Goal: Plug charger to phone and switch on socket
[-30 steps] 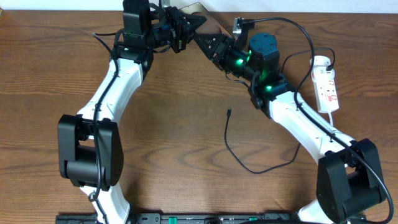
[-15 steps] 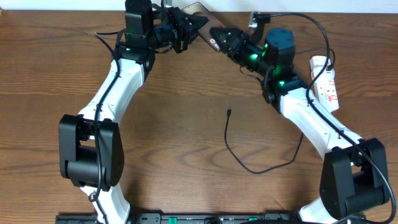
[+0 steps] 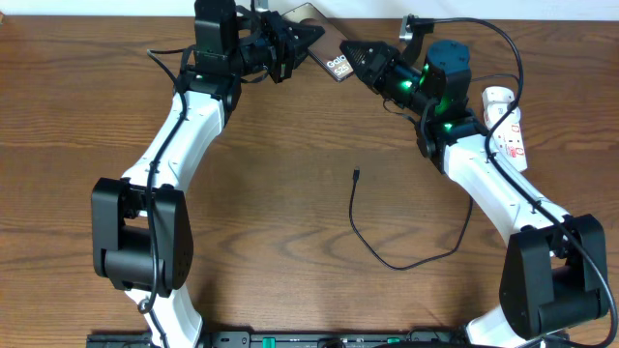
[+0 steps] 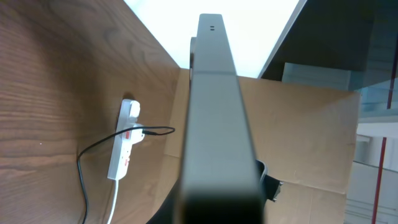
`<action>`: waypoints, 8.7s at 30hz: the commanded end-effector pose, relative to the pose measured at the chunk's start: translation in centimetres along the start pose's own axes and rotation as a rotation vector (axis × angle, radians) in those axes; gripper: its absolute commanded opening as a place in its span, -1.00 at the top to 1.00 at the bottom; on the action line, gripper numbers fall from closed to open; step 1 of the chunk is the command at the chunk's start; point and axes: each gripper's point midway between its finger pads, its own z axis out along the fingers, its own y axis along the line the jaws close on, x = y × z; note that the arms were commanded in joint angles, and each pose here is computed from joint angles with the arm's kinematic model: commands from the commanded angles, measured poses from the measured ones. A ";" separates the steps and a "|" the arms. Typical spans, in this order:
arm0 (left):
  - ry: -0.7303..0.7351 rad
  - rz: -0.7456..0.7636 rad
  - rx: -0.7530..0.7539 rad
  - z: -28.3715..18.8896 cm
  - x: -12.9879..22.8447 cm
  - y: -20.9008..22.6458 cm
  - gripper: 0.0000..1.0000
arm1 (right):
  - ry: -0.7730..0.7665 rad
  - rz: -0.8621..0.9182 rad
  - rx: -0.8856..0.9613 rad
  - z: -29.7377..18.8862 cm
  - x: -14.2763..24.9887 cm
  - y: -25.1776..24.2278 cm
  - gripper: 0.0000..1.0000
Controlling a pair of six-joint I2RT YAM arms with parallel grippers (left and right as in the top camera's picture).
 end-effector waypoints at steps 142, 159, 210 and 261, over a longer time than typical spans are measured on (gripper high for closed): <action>0.091 0.043 -0.018 -8.2 -3.9 4.3 0.86 | 0.383 -0.396 0.818 -6.1 7.2 -10.3 0.14; 0.187 0.086 0.022 -8.1 -2.1 3.7 0.85 | 0.547 -0.388 0.902 -4.5 13.0 -14.3 0.37; 0.090 0.089 -0.029 -7.2 -3.4 4.4 0.86 | 0.678 -0.246 1.133 -8.5 16.5 -19.3 0.53; 0.118 0.095 -0.031 -6.2 -2.4 4.3 0.86 | 0.727 -0.205 1.163 -9.8 17.5 -19.2 0.47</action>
